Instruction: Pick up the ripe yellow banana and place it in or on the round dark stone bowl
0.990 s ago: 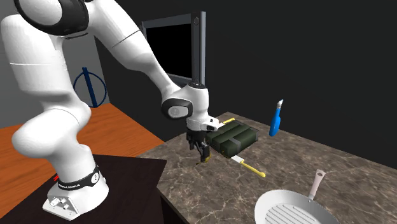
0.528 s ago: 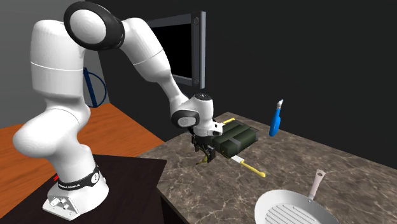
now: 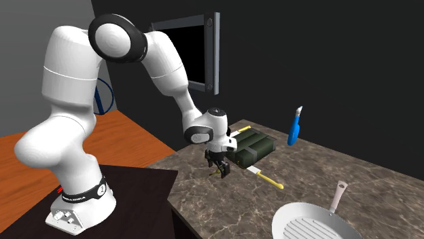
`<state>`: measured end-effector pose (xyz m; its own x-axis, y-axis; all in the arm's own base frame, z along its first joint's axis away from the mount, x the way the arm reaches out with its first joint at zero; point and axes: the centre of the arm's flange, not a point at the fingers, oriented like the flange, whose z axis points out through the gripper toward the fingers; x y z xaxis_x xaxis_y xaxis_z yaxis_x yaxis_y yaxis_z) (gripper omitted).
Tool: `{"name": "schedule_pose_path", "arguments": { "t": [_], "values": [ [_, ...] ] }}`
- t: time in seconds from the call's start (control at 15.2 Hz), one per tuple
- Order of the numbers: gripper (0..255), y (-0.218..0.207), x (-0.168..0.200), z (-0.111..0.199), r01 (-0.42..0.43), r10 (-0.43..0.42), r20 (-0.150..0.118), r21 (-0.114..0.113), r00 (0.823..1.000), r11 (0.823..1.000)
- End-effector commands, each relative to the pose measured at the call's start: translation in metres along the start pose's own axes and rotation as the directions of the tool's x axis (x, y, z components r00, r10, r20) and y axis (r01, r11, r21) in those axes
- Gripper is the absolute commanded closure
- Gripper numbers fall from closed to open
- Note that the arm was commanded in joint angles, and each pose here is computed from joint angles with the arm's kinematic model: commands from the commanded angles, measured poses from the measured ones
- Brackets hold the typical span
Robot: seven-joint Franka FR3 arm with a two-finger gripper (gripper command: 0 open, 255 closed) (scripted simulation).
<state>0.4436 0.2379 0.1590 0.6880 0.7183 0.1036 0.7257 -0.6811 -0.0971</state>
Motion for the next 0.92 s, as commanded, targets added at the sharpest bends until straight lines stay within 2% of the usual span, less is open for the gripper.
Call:
{"name": "schedule_pose_path", "arguments": {
  "t": [0.0, 0.33, 0.4, 0.86],
  "values": [
    [0, -0.0002, 0.0005, 0.0018, 0.000, 0.000, 0.000, 0.000, 1.000, 1.000],
    [0, -0.0002, 0.0005, 0.0018, 0.000, 0.000, 0.000, 0.000, 1.000, 1.000],
    [255, -0.0002, 0.0005, 0.0018, 0.000, 0.000, 0.000, 0.000, 1.000, 1.000],
    [255, -0.0031, -0.0033, -0.0011, 0.000, 0.000, 0.000, 0.000, 1.000, 1.000]
  ]
}}
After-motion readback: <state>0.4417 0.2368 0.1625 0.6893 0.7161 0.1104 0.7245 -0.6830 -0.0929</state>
